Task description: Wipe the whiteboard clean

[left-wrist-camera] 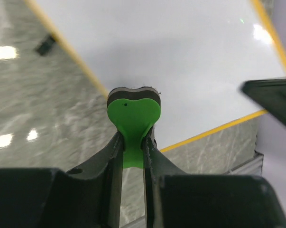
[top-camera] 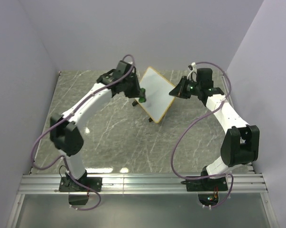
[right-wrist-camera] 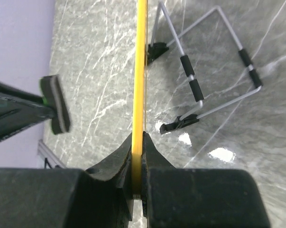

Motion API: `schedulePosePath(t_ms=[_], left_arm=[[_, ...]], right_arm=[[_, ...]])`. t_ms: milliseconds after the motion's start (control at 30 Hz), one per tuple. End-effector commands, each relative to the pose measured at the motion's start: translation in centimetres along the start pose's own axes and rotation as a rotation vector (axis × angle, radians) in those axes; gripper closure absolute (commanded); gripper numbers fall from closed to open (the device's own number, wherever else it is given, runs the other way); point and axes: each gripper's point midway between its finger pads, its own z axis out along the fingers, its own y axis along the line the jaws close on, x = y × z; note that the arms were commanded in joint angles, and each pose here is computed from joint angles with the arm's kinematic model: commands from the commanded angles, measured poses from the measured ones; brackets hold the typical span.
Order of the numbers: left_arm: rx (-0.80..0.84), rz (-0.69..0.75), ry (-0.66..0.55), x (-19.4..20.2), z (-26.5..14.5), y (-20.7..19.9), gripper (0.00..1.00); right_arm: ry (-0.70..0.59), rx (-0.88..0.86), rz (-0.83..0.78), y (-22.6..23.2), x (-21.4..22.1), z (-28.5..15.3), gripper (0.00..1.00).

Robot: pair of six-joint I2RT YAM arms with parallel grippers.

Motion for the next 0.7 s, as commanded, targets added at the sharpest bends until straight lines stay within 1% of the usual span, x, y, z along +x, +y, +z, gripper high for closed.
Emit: schedulePosePath(t_ms=[0, 33, 67, 100, 167, 233, 300, 433, 533, 667], left_arm=[[-0.092, 0.002, -0.044, 1.0, -2.3, 3.6, 1.0], [-0.103, 0.001, -0.04, 1.6, -2.5, 4.2, 1.0], [-0.106, -0.002, -0.062, 1.6, -3.5, 4.3, 1.0], [-0.131, -0.012, -0.042, 2.9, -3.3, 5.6, 1.0], [-0.131, -0.023, -0.06, 3.4, -4.5, 6.0, 1.0], [-0.149, -0.03, -0.034, 5.0, -4.6, 7.1, 1.0], [-0.189, -0.04, -0.049, 5.5, -5.3, 8.2, 1.0], [-0.206, -0.055, -0.051, 6.4, -6.4, 9.0, 1.0], [-0.215, -0.068, -0.053, 6.9, -6.9, 9.5, 1.0], [-0.228, -0.091, -0.06, 7.4, -7.4, 9.9, 1.0]], right_arm=[[-0.076, -0.005, -0.129, 3.2, -3.8, -2.4, 1.0], [-0.091, 0.015, -0.143, 3.1, -4.3, -2.7, 1.0], [-0.092, 0.028, -0.168, 2.9, -4.3, -2.9, 1.0], [-0.086, 0.044, -0.172, 2.4, -4.0, -3.0, 1.0], [-0.079, 0.073, -0.181, 1.2, -3.5, -2.9, 1.0], [-0.06, 0.098, -0.165, -0.5, -2.3, -2.7, 1.0], [-0.064, 0.106, -0.171, -1.4, -1.9, -2.4, 1.0], [-0.031, 0.157, -0.17, -4.5, -0.2, -1.6, 1.0], [-0.023, 0.192, -0.176, -6.3, 0.1, -0.9, 1.0], [0.013, 0.286, -0.18, -9.3, 0.4, -0.2, 1.0]])
